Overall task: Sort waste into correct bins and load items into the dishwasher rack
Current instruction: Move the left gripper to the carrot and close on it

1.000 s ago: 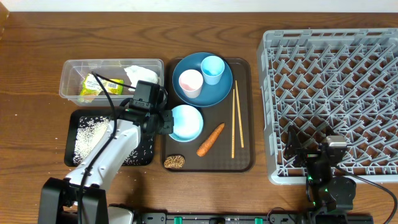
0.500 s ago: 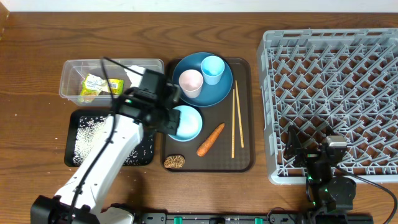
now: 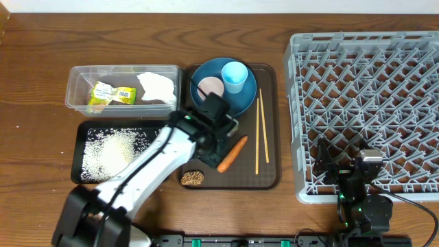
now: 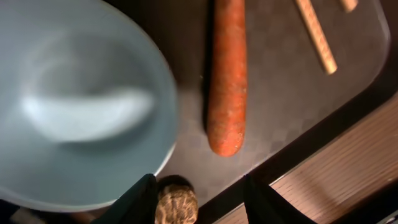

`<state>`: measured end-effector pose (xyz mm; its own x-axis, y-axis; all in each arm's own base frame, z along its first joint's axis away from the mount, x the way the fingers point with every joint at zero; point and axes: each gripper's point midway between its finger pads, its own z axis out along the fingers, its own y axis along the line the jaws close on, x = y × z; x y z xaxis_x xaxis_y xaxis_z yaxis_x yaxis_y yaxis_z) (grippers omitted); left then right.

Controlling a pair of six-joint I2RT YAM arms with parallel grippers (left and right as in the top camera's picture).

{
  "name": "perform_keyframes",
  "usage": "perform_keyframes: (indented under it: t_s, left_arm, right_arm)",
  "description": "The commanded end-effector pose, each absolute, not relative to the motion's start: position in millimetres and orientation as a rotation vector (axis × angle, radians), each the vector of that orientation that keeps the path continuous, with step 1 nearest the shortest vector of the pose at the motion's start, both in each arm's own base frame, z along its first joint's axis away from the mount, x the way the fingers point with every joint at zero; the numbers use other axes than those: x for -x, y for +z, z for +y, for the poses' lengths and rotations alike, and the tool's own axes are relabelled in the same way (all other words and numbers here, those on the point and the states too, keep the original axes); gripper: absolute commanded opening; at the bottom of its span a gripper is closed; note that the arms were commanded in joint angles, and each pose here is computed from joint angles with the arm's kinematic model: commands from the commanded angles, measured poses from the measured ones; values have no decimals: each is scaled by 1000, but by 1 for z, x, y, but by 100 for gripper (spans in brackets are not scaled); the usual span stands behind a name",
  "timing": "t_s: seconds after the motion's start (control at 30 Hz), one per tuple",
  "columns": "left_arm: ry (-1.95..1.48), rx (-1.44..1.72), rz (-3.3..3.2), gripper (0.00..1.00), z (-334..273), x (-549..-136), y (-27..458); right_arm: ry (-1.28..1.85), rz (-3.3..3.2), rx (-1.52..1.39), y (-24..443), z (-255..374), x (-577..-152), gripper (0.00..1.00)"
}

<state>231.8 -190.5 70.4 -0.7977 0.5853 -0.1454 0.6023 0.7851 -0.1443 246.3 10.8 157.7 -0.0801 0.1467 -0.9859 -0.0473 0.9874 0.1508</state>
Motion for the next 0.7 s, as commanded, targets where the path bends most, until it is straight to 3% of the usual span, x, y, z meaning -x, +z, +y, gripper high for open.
perform_keyframes:
  t_s: [0.0, 0.67]
  left_arm:
    - [-243, -1057, 2886, 46, -193, -229, 59]
    - [-263, -1102, 2876, 45, -208, -235, 37]
  right_arm:
    - [153, 1644, -73, 157, 10, -246, 99]
    - [153, 1644, -73, 157, 10, -246, 99]
